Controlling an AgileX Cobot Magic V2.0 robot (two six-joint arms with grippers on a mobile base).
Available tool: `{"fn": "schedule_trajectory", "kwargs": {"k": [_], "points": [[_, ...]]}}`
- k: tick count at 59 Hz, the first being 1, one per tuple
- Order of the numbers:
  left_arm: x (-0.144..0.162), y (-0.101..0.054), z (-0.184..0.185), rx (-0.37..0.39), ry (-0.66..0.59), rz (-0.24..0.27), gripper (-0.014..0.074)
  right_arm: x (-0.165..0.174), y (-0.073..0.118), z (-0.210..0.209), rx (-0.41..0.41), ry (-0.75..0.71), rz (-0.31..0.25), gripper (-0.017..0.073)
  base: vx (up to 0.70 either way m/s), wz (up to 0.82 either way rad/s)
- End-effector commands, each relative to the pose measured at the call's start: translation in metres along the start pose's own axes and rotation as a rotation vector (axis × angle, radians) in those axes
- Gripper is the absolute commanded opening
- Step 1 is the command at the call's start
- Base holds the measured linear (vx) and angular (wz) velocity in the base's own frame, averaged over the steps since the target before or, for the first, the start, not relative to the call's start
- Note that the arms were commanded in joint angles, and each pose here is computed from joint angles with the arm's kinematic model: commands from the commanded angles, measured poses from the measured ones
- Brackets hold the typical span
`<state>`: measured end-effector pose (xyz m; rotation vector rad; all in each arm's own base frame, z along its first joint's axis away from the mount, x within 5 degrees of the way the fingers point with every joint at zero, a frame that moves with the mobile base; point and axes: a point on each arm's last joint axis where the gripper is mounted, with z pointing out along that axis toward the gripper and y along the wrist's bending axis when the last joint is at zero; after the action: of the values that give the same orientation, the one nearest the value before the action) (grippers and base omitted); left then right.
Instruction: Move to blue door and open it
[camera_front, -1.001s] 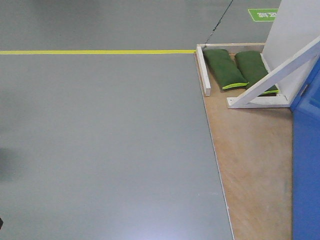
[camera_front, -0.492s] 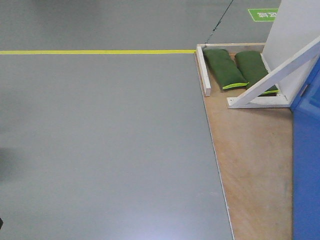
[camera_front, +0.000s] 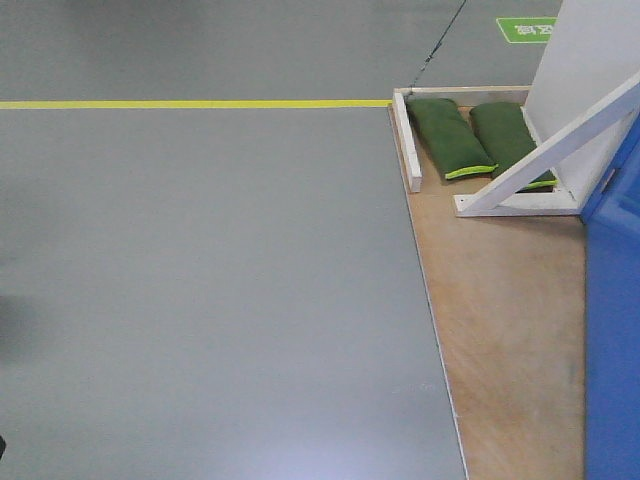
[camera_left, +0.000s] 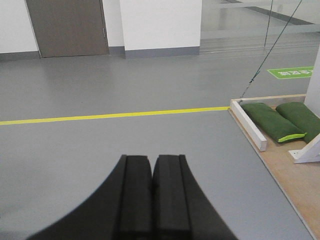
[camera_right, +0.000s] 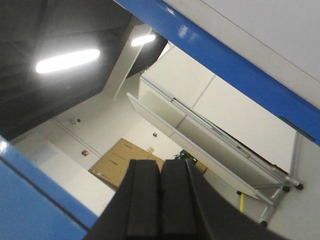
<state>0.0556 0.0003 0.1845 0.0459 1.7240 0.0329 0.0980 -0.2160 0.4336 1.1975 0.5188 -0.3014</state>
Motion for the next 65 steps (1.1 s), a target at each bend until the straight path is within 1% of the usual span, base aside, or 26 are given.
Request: {"fn": "schedule_trajectory", "kwargs": {"k": [1, 6, 13, 24, 42, 46, 54, 60, 65], "points": [[-0.017, 0.0, -0.004, 0.0, -0.122, -0.01, 0.0073, -0.014, 0.024, 0.014, -0.052, -0.041, 0.036, 0.0011, 0.0, 0.0], [-0.017, 0.0, -0.004, 0.0, -0.121, -0.01, 0.0073, -0.012, 0.034, 0.024, -0.069, 0.019, 0.043, 0.0011, 0.0, 0.0], [-0.017, 0.0, -0.004, 0.0, -0.121, -0.01, 0.0073, -0.006, 0.041, 0.029, -0.078, 0.104, 0.045, 0.0011, 0.0, 0.0], [-0.017, 0.0, -0.004, 0.0, -0.121, -0.01, 0.0073, 0.008, 0.04, 0.027, -0.059, 0.262, 0.037, 0.0011, 0.0, 0.0], [-0.017, 0.0, -0.004, 0.0, -0.121, -0.01, 0.0073, 0.022, 0.04, 0.019, -0.041, 0.455, 0.031, 0.0011, 0.0, 0.0], [-0.017, 0.0, -0.004, 0.0, -0.121, -0.01, 0.0073, 0.023, 0.042, 0.014, -0.043, 0.497, 0.045, 0.0011, 0.0, 0.0], [-0.017, 0.0, -0.004, 0.0, -0.121, -0.01, 0.0073, 0.023, 0.048, 0.003, -0.056, 0.58, 0.103, 0.0011, 0.0, 0.0], [-0.017, 0.0, -0.004, 0.0, -0.121, -0.01, 0.0073, 0.02, 0.055, -0.007, -0.077, 0.623, 0.121, 0.0011, 0.0, 0.0], [-0.017, 0.0, -0.004, 0.0, -0.121, -0.01, 0.0073, 0.019, 0.061, -0.018, -0.096, 0.686, 0.136, 0.0011, 0.0, 0.0]]}}
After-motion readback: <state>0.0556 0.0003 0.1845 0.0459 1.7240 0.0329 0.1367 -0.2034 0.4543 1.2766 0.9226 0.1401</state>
